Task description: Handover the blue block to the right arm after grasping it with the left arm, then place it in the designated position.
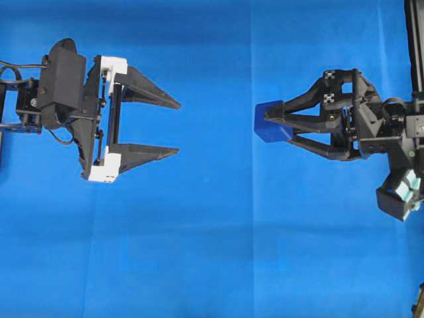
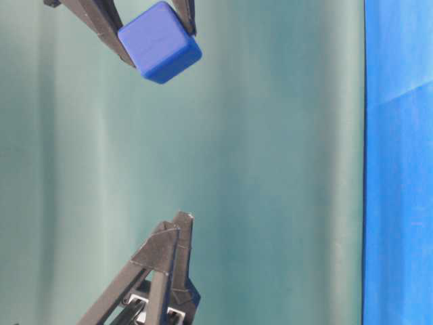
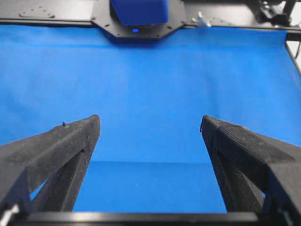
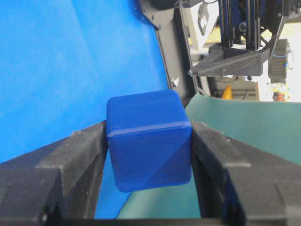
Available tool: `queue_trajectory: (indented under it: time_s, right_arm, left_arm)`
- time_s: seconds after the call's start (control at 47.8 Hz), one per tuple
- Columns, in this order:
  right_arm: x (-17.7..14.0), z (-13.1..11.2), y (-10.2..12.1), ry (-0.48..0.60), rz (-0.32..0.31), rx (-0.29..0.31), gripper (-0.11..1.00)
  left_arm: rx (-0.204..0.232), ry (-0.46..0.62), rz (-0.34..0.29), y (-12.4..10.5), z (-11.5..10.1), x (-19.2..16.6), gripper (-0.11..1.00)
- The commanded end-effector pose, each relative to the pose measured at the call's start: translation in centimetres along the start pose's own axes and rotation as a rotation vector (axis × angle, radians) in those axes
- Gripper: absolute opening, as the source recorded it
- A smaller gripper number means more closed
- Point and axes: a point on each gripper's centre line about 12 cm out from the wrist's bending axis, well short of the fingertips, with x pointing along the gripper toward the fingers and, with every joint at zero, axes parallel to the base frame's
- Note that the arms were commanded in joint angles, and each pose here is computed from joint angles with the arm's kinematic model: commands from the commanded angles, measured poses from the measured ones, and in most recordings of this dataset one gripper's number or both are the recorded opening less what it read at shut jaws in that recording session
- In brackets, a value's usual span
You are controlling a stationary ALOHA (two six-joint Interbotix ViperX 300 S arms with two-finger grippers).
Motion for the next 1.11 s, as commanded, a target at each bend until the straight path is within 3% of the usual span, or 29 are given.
queue_trajectory:
  time_s: [0.0,0.209,0.314,0.46,0.606,0.732,0.878,1.087]
  right_arm:
    - [-0.3,0.4,-0.5,-0.015,-0.017,0.010,0.38]
    - [-0.3,0.4,-0.6,-0.016,-0.018,0.014,0.38]
    - [-0.3,0.5,-0.6,-0.028,-0.016,0.086,0.38]
    - [-0.3,0.9,-0.7,-0.062,-0.015,0.313,0.38]
    - [-0.4,1.2,-0.7,-0.081,0.006,0.668,0.38]
    - [-0.3,1.2,-0.6,-0.082,0.023,0.909,0.38]
    - [-0.4,1.2,-0.6,-0.082,0.030,1.080,0.38]
    - [-0.4,1.4,-0.8,-0.105,0.028,1.227,0.38]
  left_arm:
    - [0.002,-0.037,-0.005,-0.1,1.0,-0.3,0.90]
    - [0.003,-0.038,-0.005,-0.2,1.0,-0.3,0.90]
    - [0.000,-0.037,-0.005,-0.1,1.0,-0.3,0.90]
    - [0.000,-0.038,-0.005,-0.1,1.0,-0.3,0.90]
    - [0.000,-0.038,-0.005,-0.1,1.0,-0.3,0.90]
    - [0.001,-0.040,-0.007,-0.2,1.1,-0.2,0.90]
    - [0.002,-0.040,-0.005,-0.2,1.1,-0.2,0.90]
    - [0.001,-0.040,-0.008,-0.3,1.1,-0.2,0.90]
